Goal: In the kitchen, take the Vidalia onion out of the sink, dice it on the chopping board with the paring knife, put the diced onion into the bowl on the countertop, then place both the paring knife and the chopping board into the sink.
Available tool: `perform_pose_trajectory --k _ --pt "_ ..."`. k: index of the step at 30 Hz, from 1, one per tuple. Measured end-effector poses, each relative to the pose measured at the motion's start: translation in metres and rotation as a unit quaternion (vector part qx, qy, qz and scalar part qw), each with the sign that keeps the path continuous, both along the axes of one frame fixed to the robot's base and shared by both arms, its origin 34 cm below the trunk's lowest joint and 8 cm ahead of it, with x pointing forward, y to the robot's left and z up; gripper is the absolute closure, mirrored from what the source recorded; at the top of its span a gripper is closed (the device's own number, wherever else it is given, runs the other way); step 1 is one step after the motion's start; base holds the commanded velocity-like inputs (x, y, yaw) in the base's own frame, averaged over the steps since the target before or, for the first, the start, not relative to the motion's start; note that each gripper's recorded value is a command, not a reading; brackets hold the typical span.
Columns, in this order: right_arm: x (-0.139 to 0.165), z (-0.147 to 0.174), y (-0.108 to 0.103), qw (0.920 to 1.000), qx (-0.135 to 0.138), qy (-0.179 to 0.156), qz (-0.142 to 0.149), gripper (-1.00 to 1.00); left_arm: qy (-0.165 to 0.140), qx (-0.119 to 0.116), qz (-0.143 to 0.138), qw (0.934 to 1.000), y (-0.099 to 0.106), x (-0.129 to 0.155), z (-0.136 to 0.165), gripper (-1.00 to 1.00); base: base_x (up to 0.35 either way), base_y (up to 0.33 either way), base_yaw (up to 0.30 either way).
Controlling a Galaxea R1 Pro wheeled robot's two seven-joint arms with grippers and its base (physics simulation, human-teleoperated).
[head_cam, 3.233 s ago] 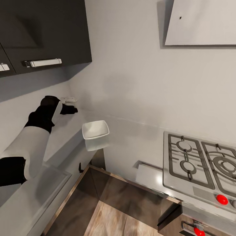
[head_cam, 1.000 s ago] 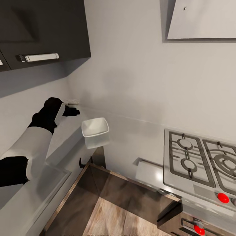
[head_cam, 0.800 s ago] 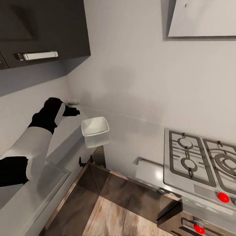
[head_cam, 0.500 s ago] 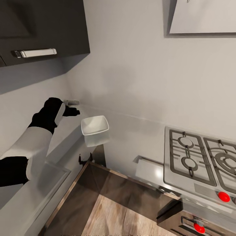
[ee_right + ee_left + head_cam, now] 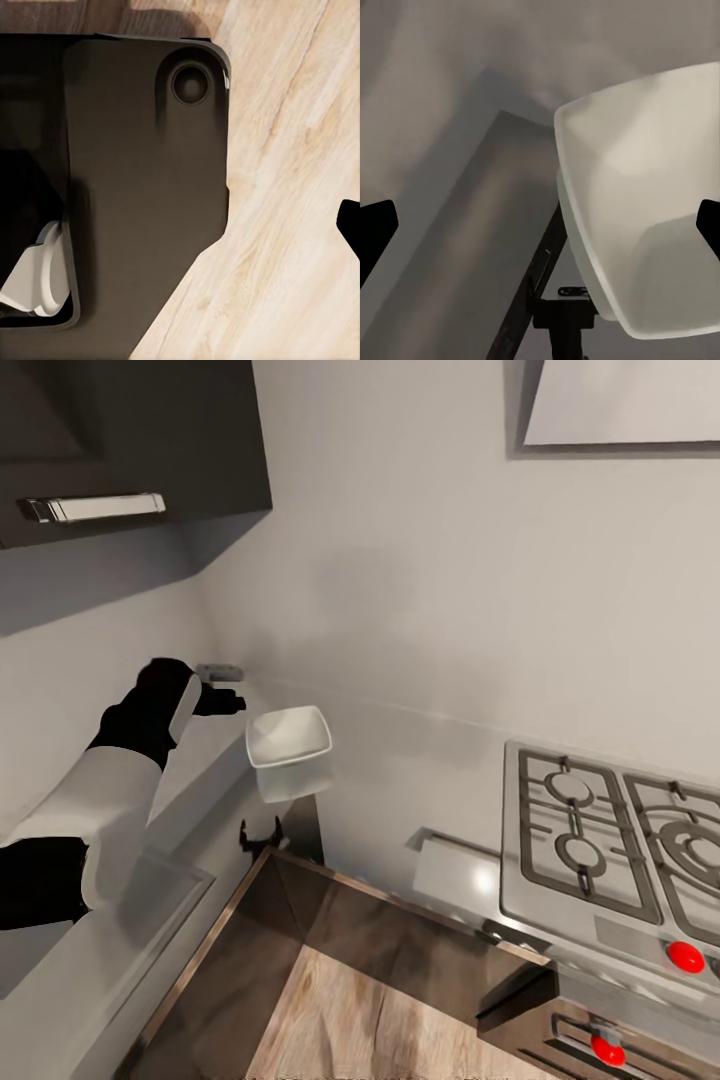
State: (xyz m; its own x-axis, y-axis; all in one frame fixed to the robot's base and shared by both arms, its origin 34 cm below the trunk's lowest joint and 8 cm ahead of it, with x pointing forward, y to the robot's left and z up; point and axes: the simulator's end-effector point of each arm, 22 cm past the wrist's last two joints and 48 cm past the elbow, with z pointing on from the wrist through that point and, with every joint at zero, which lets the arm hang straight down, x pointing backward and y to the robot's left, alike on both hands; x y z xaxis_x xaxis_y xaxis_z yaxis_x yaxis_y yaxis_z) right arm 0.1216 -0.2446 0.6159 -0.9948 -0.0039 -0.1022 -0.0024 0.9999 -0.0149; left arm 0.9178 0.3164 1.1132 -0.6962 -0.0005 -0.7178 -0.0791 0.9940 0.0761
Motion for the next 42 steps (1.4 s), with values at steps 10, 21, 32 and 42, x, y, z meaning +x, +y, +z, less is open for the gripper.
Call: perform_pose_trajectory --k 10,21,32,42 --pt "-0.006 0.0 0.0 1.0 0.0 0.008 0.0 -1.0 0.007 0.0 0.0 1.0 0.0 0.002 -0.012 -1.0 0.0 0.0 0.0" --pt "-0.013 0.0 0.0 0.9999 0.0 0.016 0.0 -1.0 0.017 0.0 0.0 0.9999 0.0 0.003 -0.027 -1.0 0.0 0.0 0.0" --pt "-0.02 0.0 0.0 0.9997 0.0 0.025 0.0 -1.0 0.026 0.0 0.0 0.9997 0.0 0.004 -0.041 -1.0 0.0 0.0 0.0" --pt "-0.025 0.0 0.0 0.9995 0.0 0.033 0.0 -1.0 0.034 0.0 -0.001 0.9994 -0.001 0.005 -0.054 -1.0 0.0 0.0 0.0"
